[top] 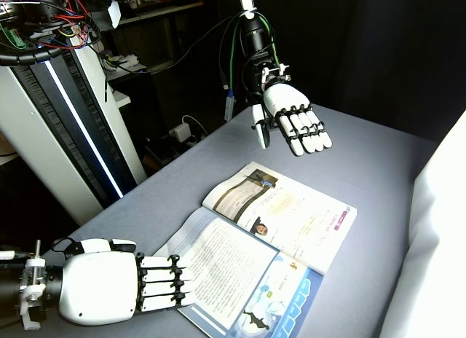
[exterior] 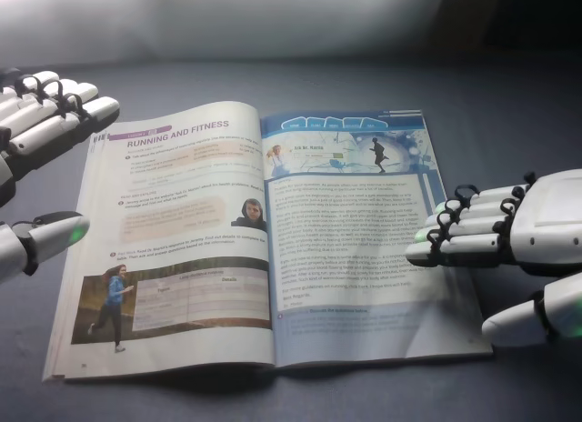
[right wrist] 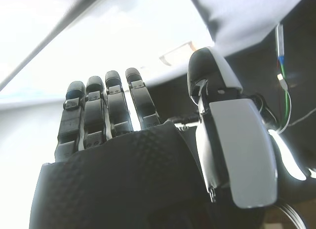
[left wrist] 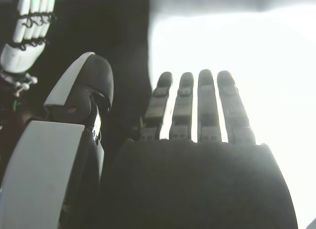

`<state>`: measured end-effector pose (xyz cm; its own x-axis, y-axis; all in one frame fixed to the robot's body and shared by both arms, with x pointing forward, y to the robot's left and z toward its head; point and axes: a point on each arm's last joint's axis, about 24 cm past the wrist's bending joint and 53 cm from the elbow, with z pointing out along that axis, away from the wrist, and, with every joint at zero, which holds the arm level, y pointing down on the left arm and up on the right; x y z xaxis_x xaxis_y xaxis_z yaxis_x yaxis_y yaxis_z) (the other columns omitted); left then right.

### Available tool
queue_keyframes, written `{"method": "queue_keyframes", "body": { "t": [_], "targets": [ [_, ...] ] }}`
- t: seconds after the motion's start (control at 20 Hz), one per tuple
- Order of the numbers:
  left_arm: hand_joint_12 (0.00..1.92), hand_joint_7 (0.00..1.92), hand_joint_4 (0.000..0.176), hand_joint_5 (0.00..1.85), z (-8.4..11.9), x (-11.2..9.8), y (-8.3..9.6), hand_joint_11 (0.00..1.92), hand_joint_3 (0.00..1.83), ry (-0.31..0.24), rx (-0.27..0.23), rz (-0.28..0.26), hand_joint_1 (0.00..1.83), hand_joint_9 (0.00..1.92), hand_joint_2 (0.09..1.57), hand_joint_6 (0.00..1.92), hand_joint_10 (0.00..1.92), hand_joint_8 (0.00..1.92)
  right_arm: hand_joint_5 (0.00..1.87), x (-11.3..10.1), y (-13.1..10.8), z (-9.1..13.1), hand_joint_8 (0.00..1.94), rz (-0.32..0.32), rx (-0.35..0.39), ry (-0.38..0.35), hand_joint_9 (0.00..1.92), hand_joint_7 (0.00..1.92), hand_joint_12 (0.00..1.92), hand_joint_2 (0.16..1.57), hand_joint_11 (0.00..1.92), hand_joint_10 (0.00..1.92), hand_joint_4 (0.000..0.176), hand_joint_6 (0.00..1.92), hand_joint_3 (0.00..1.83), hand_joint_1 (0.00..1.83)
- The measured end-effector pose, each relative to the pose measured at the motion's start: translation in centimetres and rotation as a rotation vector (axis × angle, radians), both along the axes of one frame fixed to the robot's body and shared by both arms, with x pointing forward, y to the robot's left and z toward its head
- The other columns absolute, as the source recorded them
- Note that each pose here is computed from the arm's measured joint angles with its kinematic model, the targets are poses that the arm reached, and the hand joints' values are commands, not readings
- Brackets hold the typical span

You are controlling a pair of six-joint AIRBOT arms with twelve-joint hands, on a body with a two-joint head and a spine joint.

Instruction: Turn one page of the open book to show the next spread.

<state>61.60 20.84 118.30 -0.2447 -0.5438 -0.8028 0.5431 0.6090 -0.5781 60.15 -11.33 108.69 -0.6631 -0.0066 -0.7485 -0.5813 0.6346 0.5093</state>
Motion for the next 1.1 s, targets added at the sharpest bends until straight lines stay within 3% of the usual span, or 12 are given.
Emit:
{"method": "queue_keyframes", "body": {
  "t": [0.3,0.4,0.7,1.1],
  "targets": [
    [0.0,0.0,0.017,0.01,0.5,-0.1,0.3,0.0,0.0,-0.014,0.0,0.001,0.31,0.0,1.4,0.0,0.0,0.0,0.0,0.0,0.8,-1.2,0.0,0.014,-0.011,0.03,0.0,0.0,0.0,1.28,0.0,0.0,0.0,0.0,0.0,0.0],
    [0.0,0.0,0.005,0.02,0.5,-0.1,0.3,0.0,0.0,-0.016,-0.002,0.001,0.31,0.0,1.4,0.01,0.0,0.0,0.0,-0.2,1.3,-2.1,0.0,0.027,-0.02,0.045,0.0,0.0,0.0,1.28,0.0,0.0,0.0,0.0,0.0,0.0],
    [0.0,0.0,0.023,0.02,0.6,-0.3,0.4,0.0,0.0,-0.019,-0.004,0.002,0.31,0.0,1.4,0.0,0.0,0.0,0.0,-0.2,2.3,-2.7,0.0,0.048,0.0,0.064,0.0,0.0,0.0,1.26,0.0,0.0,0.0,0.0,0.0,0.0],
    [0.0,0.0,0.022,0.03,-0.1,-0.5,1.2,0.0,0.0,-0.001,-0.002,0.027,0.32,0.0,1.4,0.0,0.0,0.0,0.0,0.8,5.8,-2.0,0.0,0.059,0.119,0.05,0.0,0.0,0.0,1.28,0.0,0.0,0.0,0.0,0.0,0.0]
  ]
}}
